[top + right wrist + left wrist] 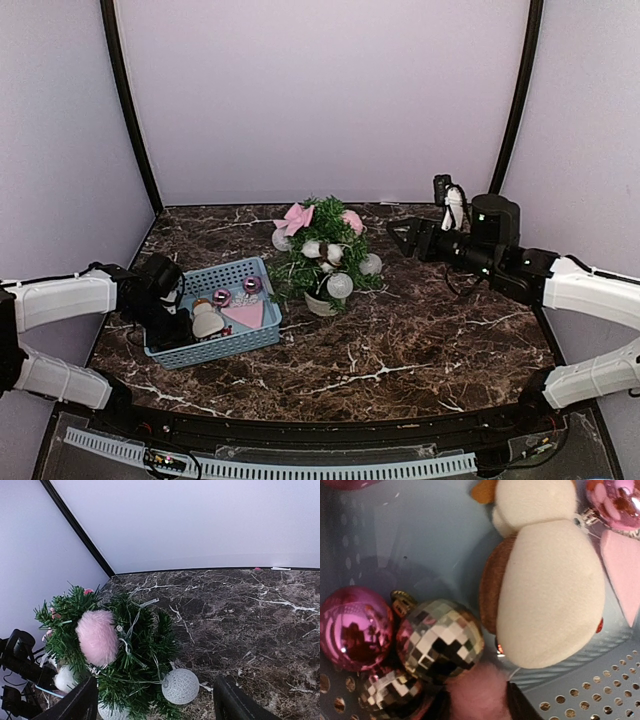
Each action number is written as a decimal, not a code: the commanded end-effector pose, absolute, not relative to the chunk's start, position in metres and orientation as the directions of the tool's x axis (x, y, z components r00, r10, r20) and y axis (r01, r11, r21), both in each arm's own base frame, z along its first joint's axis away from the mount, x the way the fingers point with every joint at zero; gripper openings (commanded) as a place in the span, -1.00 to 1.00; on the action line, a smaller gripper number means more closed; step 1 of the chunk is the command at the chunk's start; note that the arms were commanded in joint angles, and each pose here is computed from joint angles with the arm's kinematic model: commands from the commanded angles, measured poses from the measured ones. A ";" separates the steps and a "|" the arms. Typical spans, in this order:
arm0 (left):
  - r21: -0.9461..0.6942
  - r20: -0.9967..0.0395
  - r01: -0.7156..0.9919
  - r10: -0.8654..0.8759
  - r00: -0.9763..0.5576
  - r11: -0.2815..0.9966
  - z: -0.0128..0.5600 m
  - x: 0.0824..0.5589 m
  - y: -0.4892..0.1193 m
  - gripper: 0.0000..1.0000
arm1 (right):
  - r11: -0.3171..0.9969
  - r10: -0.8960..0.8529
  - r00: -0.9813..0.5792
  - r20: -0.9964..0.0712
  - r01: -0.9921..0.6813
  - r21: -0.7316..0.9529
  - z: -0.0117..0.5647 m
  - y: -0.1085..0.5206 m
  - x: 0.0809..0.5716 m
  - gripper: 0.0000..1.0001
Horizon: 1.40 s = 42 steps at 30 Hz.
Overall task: Decorate the small christmas tree
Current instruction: Pick up the ornament ball from the bin, then pass from the left arm to the right
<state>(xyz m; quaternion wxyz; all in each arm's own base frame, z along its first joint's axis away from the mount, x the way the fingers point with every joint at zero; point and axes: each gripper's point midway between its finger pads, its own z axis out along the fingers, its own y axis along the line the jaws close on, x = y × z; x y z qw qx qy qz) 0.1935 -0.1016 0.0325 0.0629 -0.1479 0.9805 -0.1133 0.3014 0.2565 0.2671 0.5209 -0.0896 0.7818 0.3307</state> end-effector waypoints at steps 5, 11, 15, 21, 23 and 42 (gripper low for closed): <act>-0.287 -0.208 -0.260 -0.325 -0.923 0.922 0.070 0.201 -0.099 -0.81 | 0.768 0.262 -0.393 -0.882 -0.469 0.437 0.282 0.244 0.302 0.59; -0.409 -0.362 -0.185 -0.344 -0.866 0.894 0.125 0.218 -0.106 -1.00 | 0.767 0.281 -0.356 -0.891 -0.475 0.431 0.306 0.237 0.299 0.60; -0.466 -0.435 -0.125 -0.350 -0.829 0.876 0.160 0.227 -0.112 -1.00 | 0.748 0.278 -0.334 -0.901 -0.513 0.421 0.325 0.239 0.293 0.60; -0.609 -0.539 0.105 -0.313 -0.782 0.786 0.228 0.244 -0.149 -1.00 | 0.560 0.252 -0.290 -0.923 -0.734 0.384 0.367 0.272 0.254 0.49; -0.644 -0.586 0.212 -0.295 -0.755 0.735 0.257 0.245 -0.165 -1.00 | 0.507 0.257 -0.264 -0.930 -0.782 0.362 0.383 0.279 0.239 0.54; -0.543 -0.835 0.810 -0.038 -0.549 0.222 0.397 0.173 -0.347 -1.00 | 0.098 0.060 -0.324 -0.944 -0.939 0.328 0.389 0.406 0.146 0.66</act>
